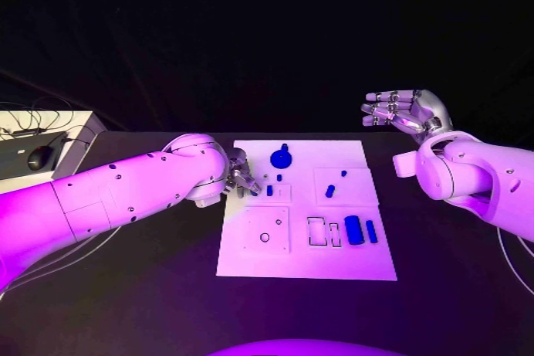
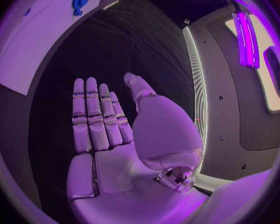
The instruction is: Assemble the parts on the task board
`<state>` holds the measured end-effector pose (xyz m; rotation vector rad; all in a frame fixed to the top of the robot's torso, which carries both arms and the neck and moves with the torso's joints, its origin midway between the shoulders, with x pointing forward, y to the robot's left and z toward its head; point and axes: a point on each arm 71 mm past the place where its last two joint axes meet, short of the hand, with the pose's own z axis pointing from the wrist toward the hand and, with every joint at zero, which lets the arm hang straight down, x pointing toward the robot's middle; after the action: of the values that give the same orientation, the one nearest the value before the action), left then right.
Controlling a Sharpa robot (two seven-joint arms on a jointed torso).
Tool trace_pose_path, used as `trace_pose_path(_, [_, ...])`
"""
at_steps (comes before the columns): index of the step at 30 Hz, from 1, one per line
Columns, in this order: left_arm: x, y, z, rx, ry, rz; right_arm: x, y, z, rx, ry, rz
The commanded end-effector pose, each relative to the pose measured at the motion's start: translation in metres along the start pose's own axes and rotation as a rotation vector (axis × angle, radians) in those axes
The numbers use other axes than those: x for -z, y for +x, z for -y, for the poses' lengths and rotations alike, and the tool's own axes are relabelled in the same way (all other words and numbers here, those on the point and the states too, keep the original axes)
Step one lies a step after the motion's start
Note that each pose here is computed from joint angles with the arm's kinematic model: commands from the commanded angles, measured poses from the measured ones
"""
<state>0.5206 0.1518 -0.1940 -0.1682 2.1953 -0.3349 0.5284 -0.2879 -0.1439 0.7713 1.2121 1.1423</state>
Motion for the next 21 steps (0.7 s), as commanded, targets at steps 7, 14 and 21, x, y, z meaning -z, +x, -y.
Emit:
trace_pose_path(7, [0.0000,0.0060,0.0064,-0.007,0.033,-0.014,-0.0004,0.0013,-0.0007,-0.009,-0.005,-0.015])
trace_pose_path(14, [-0.0009,0.0061,0.0053,0.011,0.027,-0.022,-0.0005,0.0014,-0.0007,-0.009,-0.005,-0.015])
trace_pose_path(21, [-0.0016,0.0061,0.0045,0.023,0.022,-0.026,-0.0005,0.0012,-0.0006,-0.009,-0.004,-0.014])
